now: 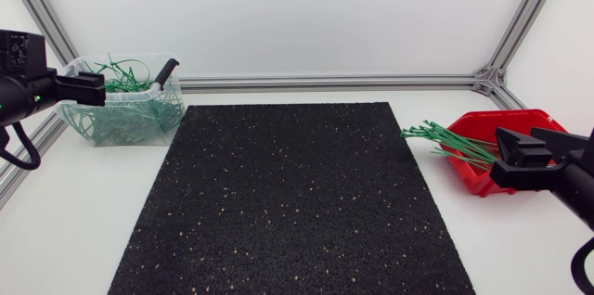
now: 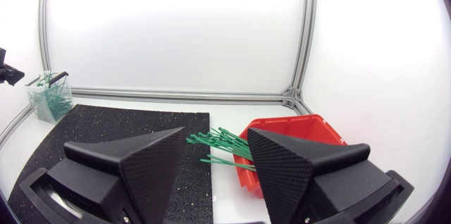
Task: Take a green cable tie from the red box, thread the tail through the head to close it, then place it in the transparent bin on the left.
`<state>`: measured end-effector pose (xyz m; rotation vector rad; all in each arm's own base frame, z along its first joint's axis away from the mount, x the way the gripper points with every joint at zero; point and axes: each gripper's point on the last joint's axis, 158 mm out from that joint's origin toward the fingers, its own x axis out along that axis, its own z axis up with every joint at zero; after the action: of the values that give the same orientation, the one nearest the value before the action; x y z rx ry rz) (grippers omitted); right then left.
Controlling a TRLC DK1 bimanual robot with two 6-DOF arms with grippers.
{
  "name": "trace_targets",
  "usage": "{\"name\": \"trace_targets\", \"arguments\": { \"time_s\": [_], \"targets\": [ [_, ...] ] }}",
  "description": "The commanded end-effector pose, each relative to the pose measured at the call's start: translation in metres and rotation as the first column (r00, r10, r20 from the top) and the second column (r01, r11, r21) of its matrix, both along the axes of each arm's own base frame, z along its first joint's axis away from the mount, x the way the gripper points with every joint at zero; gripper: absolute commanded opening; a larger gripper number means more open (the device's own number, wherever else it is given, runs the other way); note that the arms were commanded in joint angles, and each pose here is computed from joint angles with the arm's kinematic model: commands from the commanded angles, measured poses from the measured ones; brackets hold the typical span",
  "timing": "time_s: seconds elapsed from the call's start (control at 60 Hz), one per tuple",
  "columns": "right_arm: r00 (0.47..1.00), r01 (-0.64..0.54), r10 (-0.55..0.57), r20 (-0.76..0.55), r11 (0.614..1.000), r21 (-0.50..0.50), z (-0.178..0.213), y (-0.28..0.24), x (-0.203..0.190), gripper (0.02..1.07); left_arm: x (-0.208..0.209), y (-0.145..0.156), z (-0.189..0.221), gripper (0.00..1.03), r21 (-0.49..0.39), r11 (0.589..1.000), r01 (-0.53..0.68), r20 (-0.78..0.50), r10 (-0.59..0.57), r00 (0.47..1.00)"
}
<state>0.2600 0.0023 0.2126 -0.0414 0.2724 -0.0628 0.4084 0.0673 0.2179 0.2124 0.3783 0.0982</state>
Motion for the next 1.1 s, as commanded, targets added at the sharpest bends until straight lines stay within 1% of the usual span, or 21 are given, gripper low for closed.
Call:
{"name": "trace_targets", "arguments": {
  "time_s": [0.0,0.15,0.367,0.533,0.75,0.933,1.083],
  "targets": [
    [1.000,-0.001,0.001,0.010,1.000,-0.005,-0.012,-0.002,-0.001,0.68,-0.017,-0.009,0.000,0.99,-0.016,1.000,0.005,0.021,-0.004,1.000],
    [0.999,-0.010,0.010,0.049,1.000,0.010,-0.022,-0.003,-0.003,0.68,-0.040,-0.018,-0.003,0.99,-0.030,0.999,0.014,0.044,-0.013,0.999],
    [0.994,-0.025,0.022,0.106,0.999,0.026,-0.036,-0.004,-0.005,0.68,-0.067,-0.039,-0.026,0.99,-0.071,0.996,0.051,0.043,-0.048,0.998],
    [0.987,-0.039,0.033,0.156,0.999,0.034,-0.049,-0.004,-0.006,0.68,-0.085,-0.046,-0.042,0.99,-0.104,0.993,0.057,0.047,-0.052,0.998],
    [0.976,-0.055,0.046,0.213,0.998,0.036,-0.063,-0.004,-0.006,0.67,-0.105,-0.052,-0.054,0.99,-0.111,0.991,0.071,0.068,-0.064,0.996],
    [0.976,-0.056,0.047,0.215,0.998,0.036,-0.063,-0.004,-0.006,0.67,-0.121,-0.056,-0.067,0.99,-0.127,0.989,0.082,0.086,-0.072,0.994],
    [0.976,-0.056,0.047,0.215,0.998,0.036,-0.063,-0.004,-0.006,0.67,-0.129,-0.059,-0.068,0.99,-0.137,0.987,0.088,0.118,-0.071,0.990]
  ]
}}
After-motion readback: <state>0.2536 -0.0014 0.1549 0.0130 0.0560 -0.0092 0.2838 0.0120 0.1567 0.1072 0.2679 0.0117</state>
